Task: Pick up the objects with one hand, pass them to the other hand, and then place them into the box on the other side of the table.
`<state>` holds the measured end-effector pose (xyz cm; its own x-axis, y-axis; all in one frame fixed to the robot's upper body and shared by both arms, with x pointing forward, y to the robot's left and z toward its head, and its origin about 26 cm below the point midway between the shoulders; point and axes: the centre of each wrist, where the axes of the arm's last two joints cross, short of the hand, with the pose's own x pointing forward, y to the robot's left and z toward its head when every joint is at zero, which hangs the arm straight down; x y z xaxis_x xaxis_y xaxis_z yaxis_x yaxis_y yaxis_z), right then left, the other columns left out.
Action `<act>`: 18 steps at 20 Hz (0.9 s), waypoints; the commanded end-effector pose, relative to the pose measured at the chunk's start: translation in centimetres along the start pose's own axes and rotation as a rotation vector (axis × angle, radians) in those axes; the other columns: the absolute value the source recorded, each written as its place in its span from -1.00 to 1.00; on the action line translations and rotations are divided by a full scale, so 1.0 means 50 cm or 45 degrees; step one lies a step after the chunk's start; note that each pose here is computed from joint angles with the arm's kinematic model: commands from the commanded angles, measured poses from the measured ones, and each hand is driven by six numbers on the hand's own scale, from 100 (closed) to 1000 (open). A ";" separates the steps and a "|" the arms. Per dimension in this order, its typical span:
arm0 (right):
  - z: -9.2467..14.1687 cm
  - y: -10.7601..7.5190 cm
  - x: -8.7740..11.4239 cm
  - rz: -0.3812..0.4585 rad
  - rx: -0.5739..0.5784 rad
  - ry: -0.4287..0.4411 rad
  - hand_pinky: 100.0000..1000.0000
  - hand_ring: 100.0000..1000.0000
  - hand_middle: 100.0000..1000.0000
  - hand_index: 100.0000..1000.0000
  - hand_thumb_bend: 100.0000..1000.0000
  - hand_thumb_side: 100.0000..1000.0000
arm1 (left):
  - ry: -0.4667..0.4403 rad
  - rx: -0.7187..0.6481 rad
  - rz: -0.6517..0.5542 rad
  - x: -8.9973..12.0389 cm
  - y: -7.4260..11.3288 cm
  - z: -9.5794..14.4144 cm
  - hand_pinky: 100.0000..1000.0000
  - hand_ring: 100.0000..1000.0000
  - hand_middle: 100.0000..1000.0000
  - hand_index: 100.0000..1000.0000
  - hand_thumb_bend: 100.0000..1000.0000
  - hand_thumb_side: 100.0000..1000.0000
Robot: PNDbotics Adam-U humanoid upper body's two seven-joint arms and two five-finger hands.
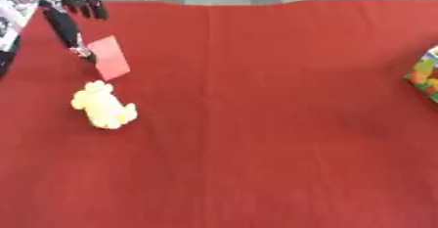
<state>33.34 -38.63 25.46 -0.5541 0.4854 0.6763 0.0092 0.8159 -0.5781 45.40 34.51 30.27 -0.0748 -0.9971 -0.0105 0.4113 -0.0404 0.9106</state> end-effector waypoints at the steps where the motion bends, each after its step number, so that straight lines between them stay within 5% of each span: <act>1: -0.003 -0.014 0.011 0.045 -0.002 -0.016 0.98 1.00 0.62 0.80 -1.00 0.09 | 0.044 0.053 0.057 -0.012 0.029 0.020 0.81 0.70 0.56 0.73 0.31 -0.42; 18: -0.002 -0.010 0.006 0.075 0.002 -0.007 0.98 1.00 0.61 0.79 -1.00 0.10 | 0.200 0.058 0.129 -0.040 0.016 0.013 0.83 0.72 0.59 0.75 0.49 -0.27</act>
<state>33.50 -38.52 25.08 -0.5477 0.5094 0.6637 0.0202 0.8011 -0.5982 45.74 35.77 29.60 0.0860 -0.9960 0.0260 0.4097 0.0591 0.9103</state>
